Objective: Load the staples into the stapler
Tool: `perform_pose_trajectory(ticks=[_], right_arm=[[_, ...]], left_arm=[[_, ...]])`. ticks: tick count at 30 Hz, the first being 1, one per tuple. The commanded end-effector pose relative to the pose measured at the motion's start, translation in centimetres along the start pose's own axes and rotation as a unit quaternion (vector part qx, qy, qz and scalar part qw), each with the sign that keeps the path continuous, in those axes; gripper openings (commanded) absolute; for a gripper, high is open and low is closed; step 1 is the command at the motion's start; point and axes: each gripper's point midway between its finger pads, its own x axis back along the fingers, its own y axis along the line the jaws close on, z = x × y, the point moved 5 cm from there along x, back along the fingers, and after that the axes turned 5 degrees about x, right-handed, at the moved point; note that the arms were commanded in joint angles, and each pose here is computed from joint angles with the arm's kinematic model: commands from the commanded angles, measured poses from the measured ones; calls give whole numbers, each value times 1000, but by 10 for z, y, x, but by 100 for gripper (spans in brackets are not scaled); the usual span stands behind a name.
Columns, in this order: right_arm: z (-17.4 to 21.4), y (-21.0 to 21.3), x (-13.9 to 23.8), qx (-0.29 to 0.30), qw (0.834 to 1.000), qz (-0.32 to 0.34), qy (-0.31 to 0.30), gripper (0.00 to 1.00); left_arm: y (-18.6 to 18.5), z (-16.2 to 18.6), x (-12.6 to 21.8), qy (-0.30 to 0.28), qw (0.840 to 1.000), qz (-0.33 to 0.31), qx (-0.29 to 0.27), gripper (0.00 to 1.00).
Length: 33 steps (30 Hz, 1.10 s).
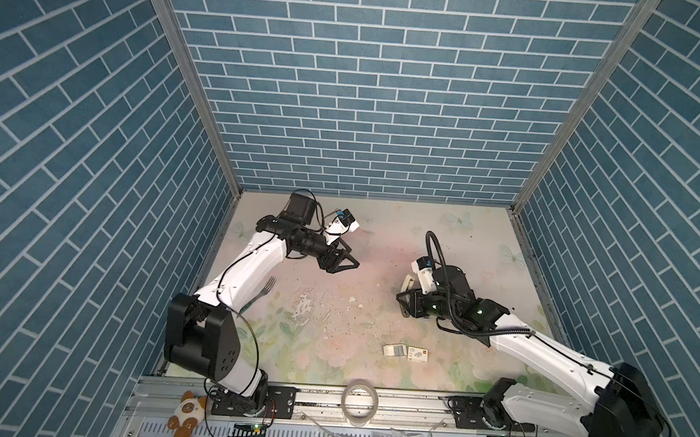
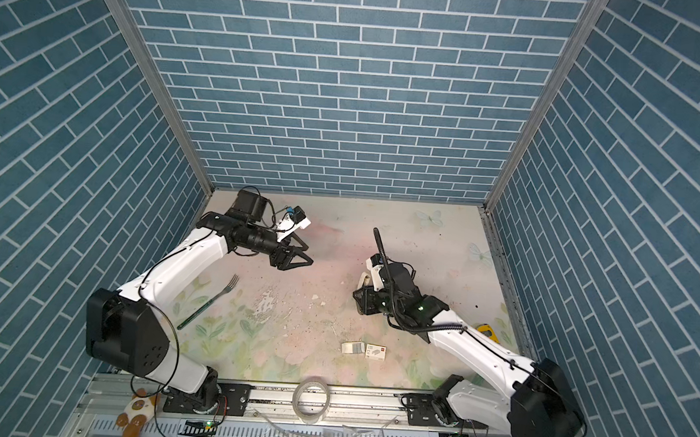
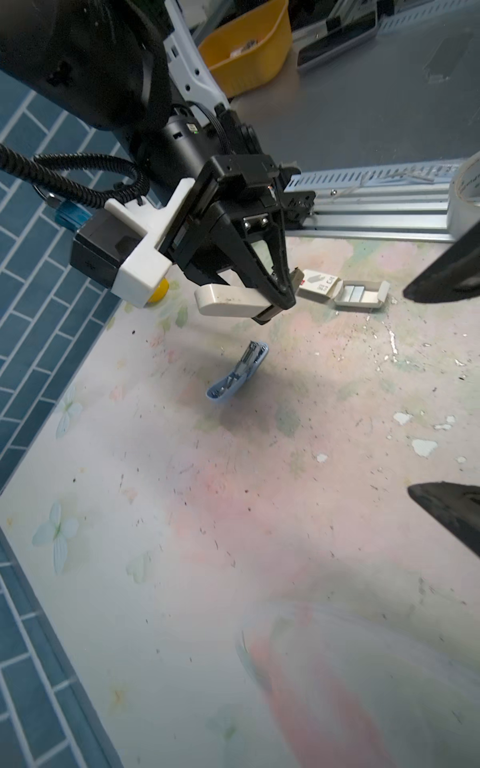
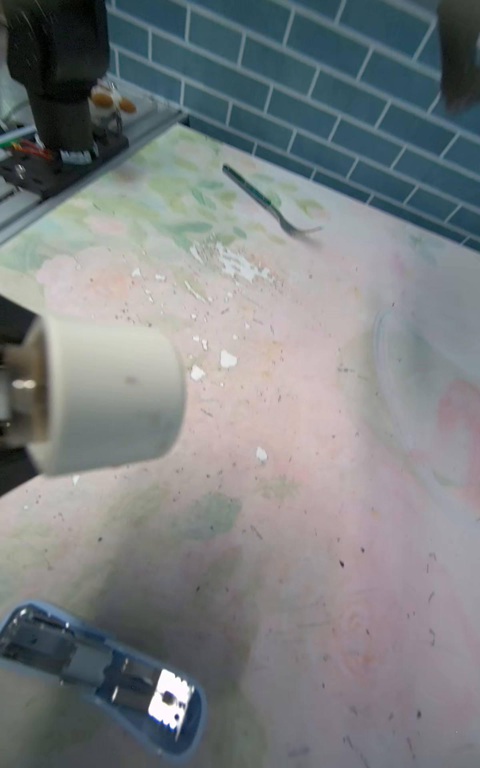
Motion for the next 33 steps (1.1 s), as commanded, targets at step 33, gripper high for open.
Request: perform_pose_trajectory(ticks=[33], right_arm=[[16, -29, -135, 78, 974, 141, 162, 30]], left_arm=[[-46, 45, 44, 47, 998, -47, -18, 72]])
